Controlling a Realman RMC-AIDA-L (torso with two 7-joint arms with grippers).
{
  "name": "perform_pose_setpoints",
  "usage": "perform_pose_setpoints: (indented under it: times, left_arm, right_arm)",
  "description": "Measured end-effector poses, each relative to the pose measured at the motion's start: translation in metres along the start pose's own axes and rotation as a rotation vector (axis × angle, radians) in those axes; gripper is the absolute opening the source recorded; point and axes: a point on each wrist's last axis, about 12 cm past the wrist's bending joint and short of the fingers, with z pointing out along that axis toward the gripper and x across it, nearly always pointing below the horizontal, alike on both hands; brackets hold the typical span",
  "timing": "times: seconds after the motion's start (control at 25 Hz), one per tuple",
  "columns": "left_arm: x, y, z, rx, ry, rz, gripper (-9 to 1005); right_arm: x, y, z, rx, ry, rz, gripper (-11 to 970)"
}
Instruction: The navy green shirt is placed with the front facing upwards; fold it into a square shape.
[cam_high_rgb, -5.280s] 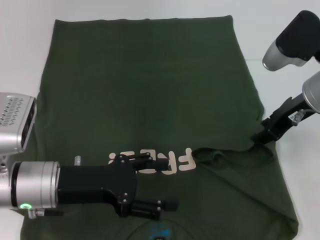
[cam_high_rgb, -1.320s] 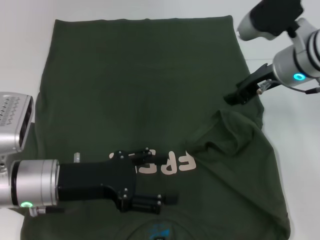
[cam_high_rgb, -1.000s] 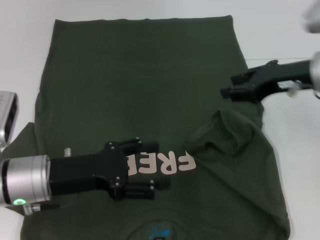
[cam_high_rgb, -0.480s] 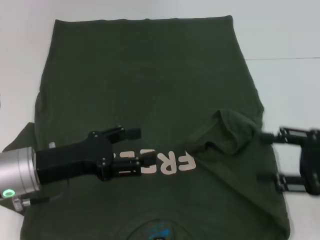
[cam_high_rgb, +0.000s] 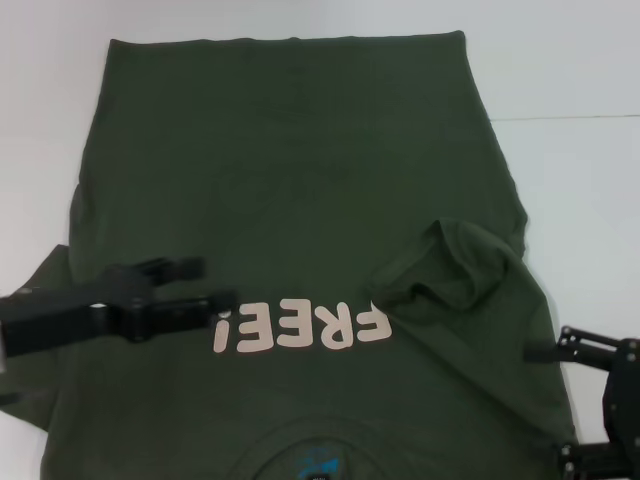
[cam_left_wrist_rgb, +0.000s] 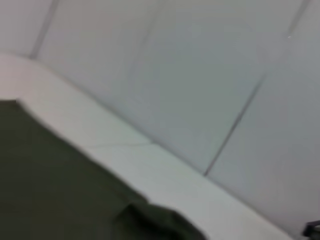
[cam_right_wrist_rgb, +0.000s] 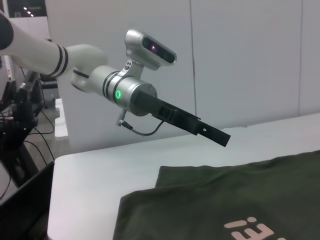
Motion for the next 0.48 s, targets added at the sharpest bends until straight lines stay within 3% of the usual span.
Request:
perform_pose_setpoints:
  times: [0.48]
  left_arm:
    - [-0.035, 0.005, -0.073, -0.414, 0.133, -0.202, 933]
  right_arm:
    - [0.003, -0.002, 0.027, -0.086, -0.021, 0.012, 947]
